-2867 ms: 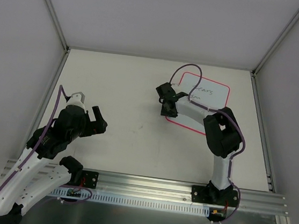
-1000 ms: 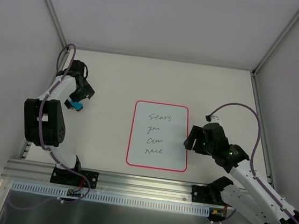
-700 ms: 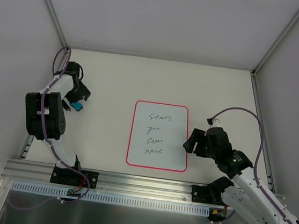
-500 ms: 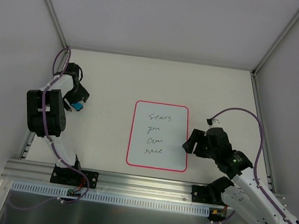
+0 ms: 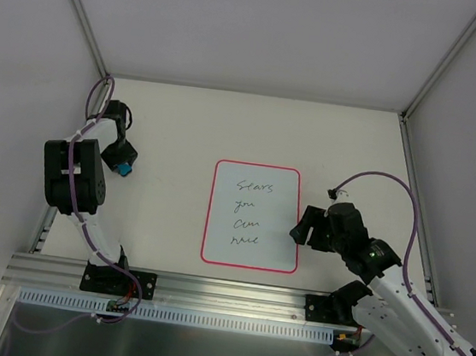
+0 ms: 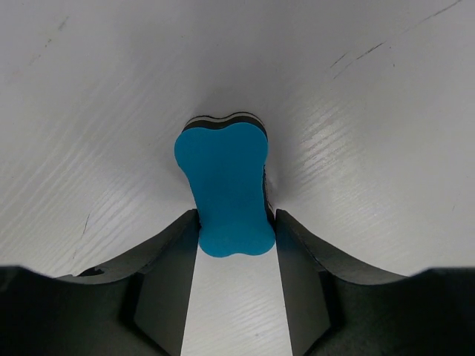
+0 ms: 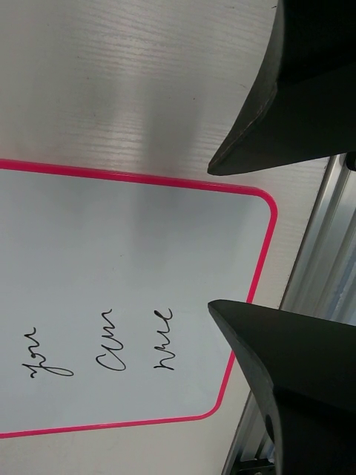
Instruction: Erase the whiteboard
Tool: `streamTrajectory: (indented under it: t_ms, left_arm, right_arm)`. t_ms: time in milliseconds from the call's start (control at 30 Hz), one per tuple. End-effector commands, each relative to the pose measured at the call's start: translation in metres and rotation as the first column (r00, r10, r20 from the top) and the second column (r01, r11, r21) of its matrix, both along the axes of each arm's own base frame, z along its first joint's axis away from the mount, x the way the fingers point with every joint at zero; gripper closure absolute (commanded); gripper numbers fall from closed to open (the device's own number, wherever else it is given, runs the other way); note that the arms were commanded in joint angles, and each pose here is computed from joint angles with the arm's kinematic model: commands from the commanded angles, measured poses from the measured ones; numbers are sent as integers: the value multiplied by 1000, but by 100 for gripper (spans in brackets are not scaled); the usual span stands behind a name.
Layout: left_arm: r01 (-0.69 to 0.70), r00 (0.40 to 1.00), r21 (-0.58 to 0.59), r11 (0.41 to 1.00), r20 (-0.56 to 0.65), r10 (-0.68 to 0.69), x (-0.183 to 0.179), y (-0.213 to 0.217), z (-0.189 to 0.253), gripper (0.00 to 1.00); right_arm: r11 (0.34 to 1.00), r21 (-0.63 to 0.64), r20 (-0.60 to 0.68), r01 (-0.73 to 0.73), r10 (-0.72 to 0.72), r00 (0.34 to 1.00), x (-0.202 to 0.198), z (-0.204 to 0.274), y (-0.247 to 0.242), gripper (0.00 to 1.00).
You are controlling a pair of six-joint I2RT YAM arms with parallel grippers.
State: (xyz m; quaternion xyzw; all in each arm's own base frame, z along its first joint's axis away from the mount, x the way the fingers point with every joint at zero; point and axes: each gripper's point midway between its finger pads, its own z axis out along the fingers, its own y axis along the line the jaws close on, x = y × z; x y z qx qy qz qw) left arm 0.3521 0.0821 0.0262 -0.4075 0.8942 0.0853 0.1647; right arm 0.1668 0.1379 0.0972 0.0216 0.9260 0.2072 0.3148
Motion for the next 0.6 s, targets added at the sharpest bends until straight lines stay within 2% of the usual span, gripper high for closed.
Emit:
streamTrajectory:
  t_ms: [0, 200, 333, 367, 467, 567]
  left_arm:
    - [10, 999, 22, 1000, 30, -11, 13, 8, 8, 55]
    - [54, 997, -4, 999, 56, -54, 13, 1, 18, 76]
    - [139, 987, -56, 989, 90, -134, 6, -20, 29, 86]
    - [175, 980, -54, 983, 100, -169, 6, -31, 32, 91]
    - [299, 947, -53, 953, 137, -290, -2, -63, 47, 93]
    - [398, 906, -26, 917, 170, -388, -10, -87, 62, 92]
  right_arm:
    - [1000, 12, 3, -4, 4, 1000, 0, 1, 2, 27]
    - [1000, -10, -4, 8, -8, 1000, -2, -2, -4, 27]
    - [994, -55, 13, 92, -91, 996, 6, 2, -17, 28]
    - [990, -73, 1, 116, -117, 993, 7, 0, -21, 28]
    - [975, -112, -23, 191, -195, 981, 12, -4, -33, 31]
    - [967, -155, -56, 203, -214, 975, 17, -11, -38, 36]
